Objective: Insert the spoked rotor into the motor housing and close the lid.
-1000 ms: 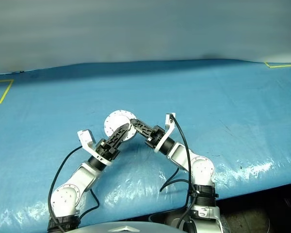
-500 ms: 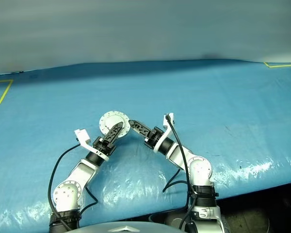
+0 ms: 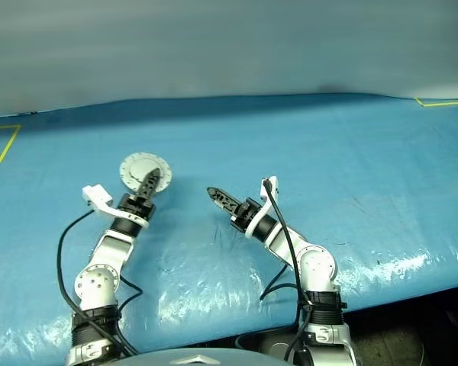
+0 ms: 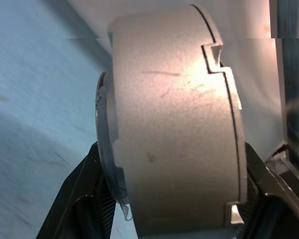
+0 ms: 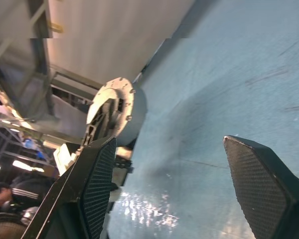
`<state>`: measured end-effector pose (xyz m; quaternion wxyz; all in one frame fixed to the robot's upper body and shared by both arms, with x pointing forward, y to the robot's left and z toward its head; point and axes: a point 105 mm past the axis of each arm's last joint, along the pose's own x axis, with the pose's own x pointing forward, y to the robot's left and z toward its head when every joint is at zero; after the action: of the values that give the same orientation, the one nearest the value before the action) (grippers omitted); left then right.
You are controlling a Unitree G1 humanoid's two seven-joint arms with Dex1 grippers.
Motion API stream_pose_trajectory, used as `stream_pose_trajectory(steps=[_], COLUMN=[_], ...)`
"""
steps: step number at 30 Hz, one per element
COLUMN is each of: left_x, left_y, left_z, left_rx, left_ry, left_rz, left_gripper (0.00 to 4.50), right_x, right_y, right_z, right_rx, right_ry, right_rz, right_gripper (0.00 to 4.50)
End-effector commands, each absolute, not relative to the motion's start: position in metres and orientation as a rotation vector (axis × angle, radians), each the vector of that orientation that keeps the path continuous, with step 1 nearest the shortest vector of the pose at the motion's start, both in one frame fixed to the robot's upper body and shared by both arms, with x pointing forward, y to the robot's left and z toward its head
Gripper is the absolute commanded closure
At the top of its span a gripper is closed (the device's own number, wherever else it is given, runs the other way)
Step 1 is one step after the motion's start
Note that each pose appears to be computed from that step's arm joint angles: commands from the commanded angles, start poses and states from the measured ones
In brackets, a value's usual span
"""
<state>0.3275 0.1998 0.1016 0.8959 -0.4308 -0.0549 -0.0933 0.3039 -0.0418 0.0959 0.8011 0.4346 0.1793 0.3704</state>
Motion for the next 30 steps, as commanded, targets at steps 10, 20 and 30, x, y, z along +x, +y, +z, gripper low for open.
stream_pose_trajectory(steps=[10, 20, 30], left_x=[0.333, 0.328, 0.304], left_y=[0.184, 0.239, 0.300], left_z=[0.069, 0.055, 0.066], left_rx=[-0.778, -0.732, -0.665], left_ry=[0.074, 0.072, -0.020], left_rz=[-0.175, 0.097, 0.285], left_gripper=[1.60, 0.02, 0.02], right_x=[0.304, 0.300, 0.299], right_y=[-0.041, -0.033, -0.028], right_z=[0.103, 0.094, 0.089], right_rx=[0.858, 0.819, 0.807], right_ry=[0.317, 0.356, 0.371], right_rz=[0.782, 0.797, 0.809], right_gripper=[0.87, 0.86, 0.86])
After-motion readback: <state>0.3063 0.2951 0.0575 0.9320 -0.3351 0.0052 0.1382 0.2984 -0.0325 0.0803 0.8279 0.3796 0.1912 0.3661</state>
